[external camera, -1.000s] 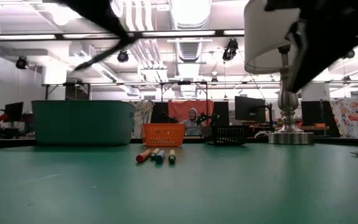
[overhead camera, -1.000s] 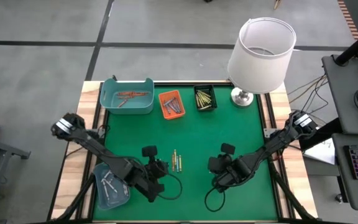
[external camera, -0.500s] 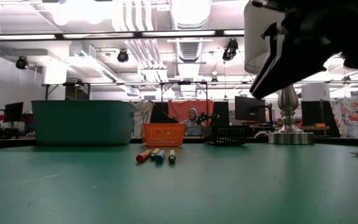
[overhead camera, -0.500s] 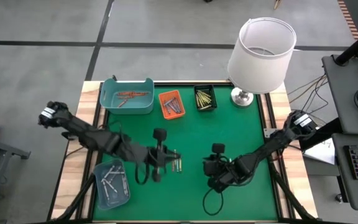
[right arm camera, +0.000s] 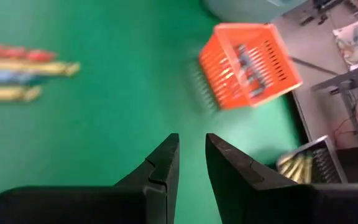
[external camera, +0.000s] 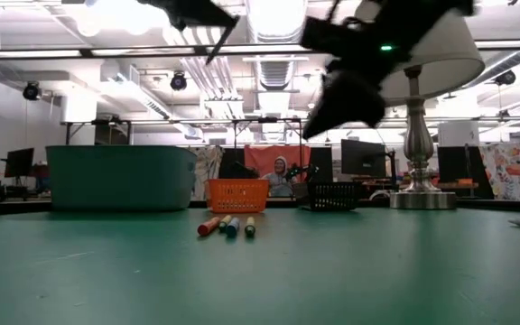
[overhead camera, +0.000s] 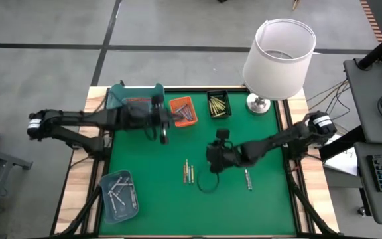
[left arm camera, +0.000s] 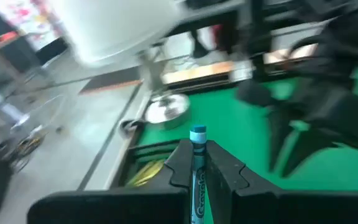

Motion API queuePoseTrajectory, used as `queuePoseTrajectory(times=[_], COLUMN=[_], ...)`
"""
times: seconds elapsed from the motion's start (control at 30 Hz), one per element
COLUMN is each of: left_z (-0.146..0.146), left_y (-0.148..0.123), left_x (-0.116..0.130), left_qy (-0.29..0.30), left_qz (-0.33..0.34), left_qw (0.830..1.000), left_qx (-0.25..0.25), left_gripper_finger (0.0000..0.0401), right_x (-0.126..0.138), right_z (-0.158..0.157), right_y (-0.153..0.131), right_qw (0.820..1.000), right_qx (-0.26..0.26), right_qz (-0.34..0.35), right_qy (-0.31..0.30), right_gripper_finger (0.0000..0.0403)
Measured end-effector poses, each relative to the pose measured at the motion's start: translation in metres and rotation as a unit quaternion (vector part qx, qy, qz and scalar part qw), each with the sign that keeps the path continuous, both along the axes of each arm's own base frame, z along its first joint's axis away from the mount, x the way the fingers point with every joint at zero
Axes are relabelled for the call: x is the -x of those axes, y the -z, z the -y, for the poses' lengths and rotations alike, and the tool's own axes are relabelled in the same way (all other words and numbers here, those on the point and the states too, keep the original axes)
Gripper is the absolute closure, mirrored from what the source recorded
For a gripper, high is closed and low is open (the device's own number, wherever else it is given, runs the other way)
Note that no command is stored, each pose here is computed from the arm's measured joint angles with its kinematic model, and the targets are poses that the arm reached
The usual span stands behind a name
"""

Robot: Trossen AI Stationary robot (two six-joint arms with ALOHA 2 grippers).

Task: Sort crayons
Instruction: Put the blue crayon into the orange bin

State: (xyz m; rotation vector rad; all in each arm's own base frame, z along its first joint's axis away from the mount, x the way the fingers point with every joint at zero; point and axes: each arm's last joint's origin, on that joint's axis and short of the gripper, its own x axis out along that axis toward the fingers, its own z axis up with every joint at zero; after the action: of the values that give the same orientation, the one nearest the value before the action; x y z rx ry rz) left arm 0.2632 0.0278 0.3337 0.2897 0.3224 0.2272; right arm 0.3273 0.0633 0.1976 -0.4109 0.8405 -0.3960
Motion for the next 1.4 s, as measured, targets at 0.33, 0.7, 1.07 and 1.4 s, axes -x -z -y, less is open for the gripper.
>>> queuePoseTrajectory(times=[0.33, 0.7, 1.07, 1.4], left_z=[-0.092, -0.122, -0.123, -0.149], left_y=[0.006, 0.007, 0.013, 0.051], left_x=[0.029, 0.044, 0.038, 0.001], left_qy=[-0.077, -0.059, -0.007, -0.008], left_qz=[-0.024, 0.002, 0.099, 0.081], left_qw=[0.996, 0.997, 0.995, 0.991], left_qx=[0.046, 0.057, 0.029, 0.108], left_gripper_finger=[0.04, 0.04, 0.04, 0.04], right_x=[-0.016, -0.006, 0.001, 0.012], right_z=[0.095, 0.153, 0.152, 0.156], right_y=[-0.021, -0.015, -0.006, 0.001], right_qw=[0.995, 0.982, 0.981, 0.976], right_qx=[-0.094, -0.141, -0.146, -0.149], right_qz=[0.01, 0.042, -0.011, -0.066], right_qy=[0.026, 0.122, 0.131, 0.144], right_gripper_finger=[0.033, 0.033, 0.033, 0.033])
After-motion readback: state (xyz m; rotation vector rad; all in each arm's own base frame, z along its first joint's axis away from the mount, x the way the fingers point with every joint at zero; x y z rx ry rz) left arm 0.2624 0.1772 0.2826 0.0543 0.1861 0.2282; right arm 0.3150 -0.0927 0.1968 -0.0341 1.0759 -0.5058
